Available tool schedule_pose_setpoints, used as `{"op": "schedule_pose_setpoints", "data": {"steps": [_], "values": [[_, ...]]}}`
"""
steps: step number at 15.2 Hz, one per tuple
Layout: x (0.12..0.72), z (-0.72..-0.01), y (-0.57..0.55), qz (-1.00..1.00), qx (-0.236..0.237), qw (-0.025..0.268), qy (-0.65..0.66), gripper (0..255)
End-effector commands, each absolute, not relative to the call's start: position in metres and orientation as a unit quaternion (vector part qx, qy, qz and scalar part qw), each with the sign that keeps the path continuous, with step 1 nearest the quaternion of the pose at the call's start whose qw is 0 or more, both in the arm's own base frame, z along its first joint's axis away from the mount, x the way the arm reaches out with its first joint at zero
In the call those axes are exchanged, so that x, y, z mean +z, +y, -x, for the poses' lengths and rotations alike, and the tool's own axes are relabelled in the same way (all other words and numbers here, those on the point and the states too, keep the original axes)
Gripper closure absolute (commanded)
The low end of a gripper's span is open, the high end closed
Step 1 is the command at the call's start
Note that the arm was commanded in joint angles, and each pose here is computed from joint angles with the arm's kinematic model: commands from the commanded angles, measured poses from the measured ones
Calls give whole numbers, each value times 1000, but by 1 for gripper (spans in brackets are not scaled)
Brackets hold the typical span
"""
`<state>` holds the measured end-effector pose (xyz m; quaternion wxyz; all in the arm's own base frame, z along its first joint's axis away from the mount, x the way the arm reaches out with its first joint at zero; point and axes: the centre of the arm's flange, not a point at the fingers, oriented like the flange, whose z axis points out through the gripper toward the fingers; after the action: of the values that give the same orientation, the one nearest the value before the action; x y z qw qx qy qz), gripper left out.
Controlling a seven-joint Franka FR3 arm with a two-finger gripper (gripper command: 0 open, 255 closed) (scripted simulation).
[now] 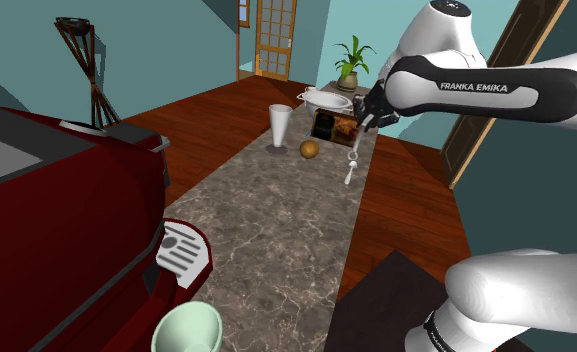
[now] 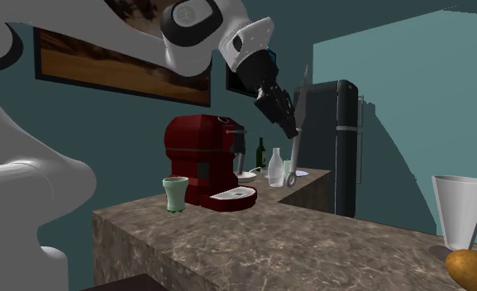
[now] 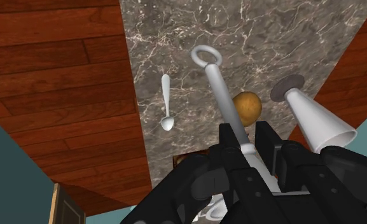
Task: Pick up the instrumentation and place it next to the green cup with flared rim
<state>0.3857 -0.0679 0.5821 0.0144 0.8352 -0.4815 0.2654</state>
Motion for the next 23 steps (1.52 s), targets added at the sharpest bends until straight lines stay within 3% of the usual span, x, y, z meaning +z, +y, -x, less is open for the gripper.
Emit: {"op": "schedule_pose_setpoints", "data": {"steps": [1, 18, 23], "values": [[593, -385, -67, -835, 265, 14, -481, 255], [681, -385, -67, -835, 265, 14, -482, 255], [681, -381, -1, -835, 265, 14, -481, 255]]}}
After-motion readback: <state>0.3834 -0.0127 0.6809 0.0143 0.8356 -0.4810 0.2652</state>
